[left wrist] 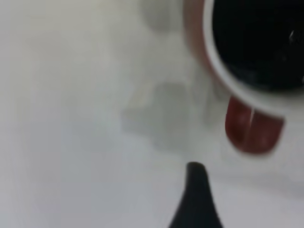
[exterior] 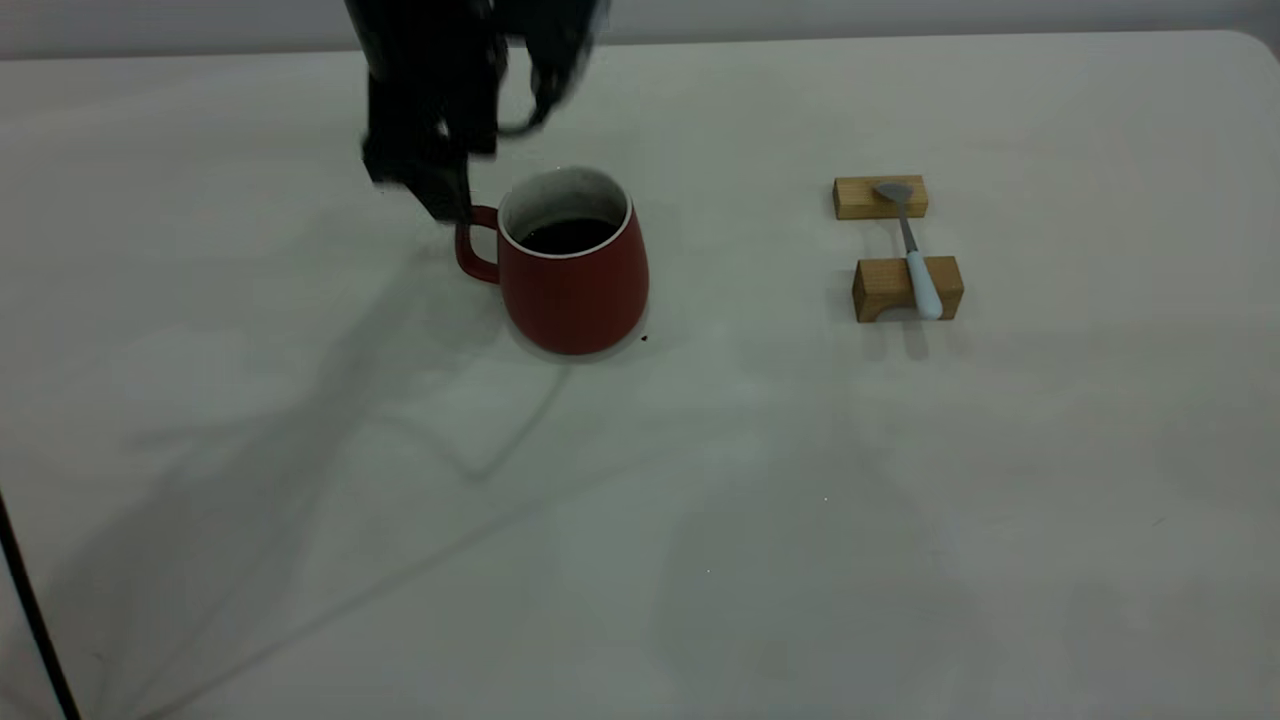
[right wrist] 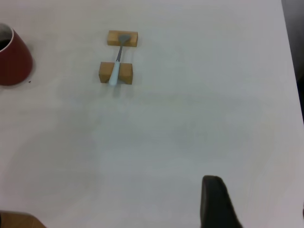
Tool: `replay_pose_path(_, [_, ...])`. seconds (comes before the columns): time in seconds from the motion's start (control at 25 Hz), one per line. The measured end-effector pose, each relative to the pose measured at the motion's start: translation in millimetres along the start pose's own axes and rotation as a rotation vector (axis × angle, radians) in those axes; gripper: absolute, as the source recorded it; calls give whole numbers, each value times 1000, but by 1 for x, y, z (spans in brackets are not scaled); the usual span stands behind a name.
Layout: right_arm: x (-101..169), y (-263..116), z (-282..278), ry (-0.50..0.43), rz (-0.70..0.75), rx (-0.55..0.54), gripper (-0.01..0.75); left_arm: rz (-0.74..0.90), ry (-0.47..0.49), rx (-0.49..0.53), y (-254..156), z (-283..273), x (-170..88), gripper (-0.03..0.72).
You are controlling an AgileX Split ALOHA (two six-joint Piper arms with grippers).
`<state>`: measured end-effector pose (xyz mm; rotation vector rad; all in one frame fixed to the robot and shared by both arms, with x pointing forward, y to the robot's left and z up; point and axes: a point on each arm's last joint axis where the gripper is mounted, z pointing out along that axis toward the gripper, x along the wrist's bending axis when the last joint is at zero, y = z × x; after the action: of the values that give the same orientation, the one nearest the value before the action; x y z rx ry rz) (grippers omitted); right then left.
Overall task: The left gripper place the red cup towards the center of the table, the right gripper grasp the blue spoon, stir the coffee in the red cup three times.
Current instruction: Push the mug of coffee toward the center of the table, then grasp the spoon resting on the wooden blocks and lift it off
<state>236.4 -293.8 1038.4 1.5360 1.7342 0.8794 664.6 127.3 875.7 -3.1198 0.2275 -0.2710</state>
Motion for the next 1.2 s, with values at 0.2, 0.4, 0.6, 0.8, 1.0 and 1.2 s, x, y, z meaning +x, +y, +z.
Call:
replay_pose_path(0.2, [0,0,0,0,0,0,472,-168,65,5,-8,-88,0,661])
replay_pose_path(0.4, [0,0,0,0,0,0,472,-493,172,-52,-20,-196,-22,575])
replay_pose_path(0.6, [0,0,0,0,0,0,472,-758,182,-79,-36,-273,-63,480])
replay_pose_path(0.8, [0,0,0,0,0,0,472,-884,287,-184,-45,-323,-89,407])
replay_pose_path(1.0, [0,0,0,0,0,1,472,-1054,332,-266,-56,-352,-125,365])
replay_pose_path(1.2, [0,0,0,0,0,1,472,-1144,375,-342,-71,-374,-179,353])
